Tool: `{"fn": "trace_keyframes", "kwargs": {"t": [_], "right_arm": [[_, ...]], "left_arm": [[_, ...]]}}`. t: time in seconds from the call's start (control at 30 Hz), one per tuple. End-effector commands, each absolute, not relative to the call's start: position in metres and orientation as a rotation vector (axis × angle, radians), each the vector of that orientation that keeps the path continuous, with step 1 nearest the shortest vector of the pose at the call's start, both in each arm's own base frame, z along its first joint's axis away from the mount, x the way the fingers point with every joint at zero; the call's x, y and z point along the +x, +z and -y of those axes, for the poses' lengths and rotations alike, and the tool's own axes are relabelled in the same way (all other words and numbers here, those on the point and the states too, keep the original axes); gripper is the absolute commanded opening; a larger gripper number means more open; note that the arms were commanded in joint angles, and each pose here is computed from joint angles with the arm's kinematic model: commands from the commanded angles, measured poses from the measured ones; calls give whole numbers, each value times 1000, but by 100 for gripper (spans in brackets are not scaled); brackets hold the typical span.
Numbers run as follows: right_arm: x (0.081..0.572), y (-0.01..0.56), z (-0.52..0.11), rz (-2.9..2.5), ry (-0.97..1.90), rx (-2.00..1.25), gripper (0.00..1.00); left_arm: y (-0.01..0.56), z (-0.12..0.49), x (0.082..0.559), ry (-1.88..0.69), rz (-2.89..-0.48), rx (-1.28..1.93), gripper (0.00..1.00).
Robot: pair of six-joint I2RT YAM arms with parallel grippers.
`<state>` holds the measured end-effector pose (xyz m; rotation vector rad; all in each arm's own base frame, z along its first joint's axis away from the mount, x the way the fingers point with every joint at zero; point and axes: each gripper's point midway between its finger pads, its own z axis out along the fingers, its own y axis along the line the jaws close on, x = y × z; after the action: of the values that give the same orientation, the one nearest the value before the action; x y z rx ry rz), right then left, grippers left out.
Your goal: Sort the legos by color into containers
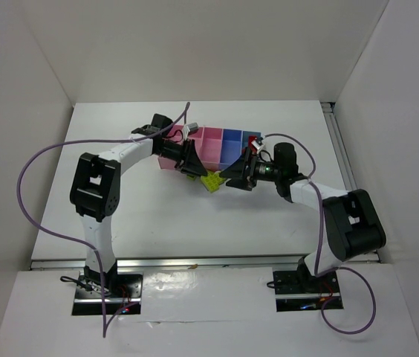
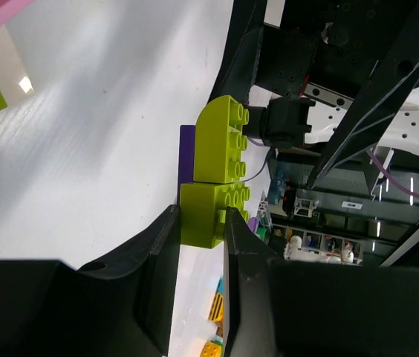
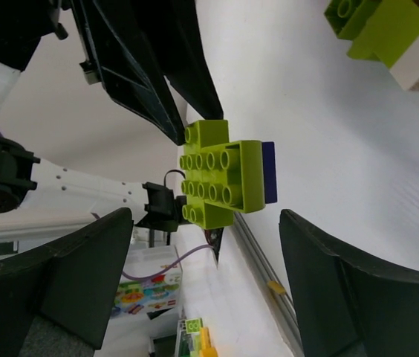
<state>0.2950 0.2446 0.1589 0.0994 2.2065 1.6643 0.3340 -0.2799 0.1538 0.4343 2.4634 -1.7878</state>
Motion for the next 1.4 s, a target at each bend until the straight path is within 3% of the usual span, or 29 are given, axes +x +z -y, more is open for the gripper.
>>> {"fn": "trace_keyframes", "kwargs": {"t": [0.0, 0.6, 0.73, 0.77, 0.87, 0.9, 0.93, 1.37], "right_arm": [[303, 176, -248, -2121, 1711, 27, 85], [312, 179, -261, -2097, 1733, 5, 67], [311, 182, -266, -2079, 1772, 1, 55], [308, 188, -270, -2057, 1791, -33, 46], [308, 191, -271, -2041, 1816, -34, 35], [308, 191, -271, -2041, 1816, -34, 24], [310, 189, -271, -2053, 1809, -11, 20], [330, 149, -242, -2282, 1327, 115, 14]], "left_arm": [[190, 280, 334, -1827, -2328, 539, 0], [204, 277, 318, -1883, -2258, 604, 0], [203, 278, 320, -1868, -2255, 606, 0], [203, 278, 320, -1868, -2255, 606, 0], [201, 278, 320, -1872, -2260, 598, 0], [200, 278, 321, -1862, -2275, 582, 0], [200, 278, 322, -1857, -2265, 591, 0], [207, 282, 331, -1873, -2250, 578, 0]]}}
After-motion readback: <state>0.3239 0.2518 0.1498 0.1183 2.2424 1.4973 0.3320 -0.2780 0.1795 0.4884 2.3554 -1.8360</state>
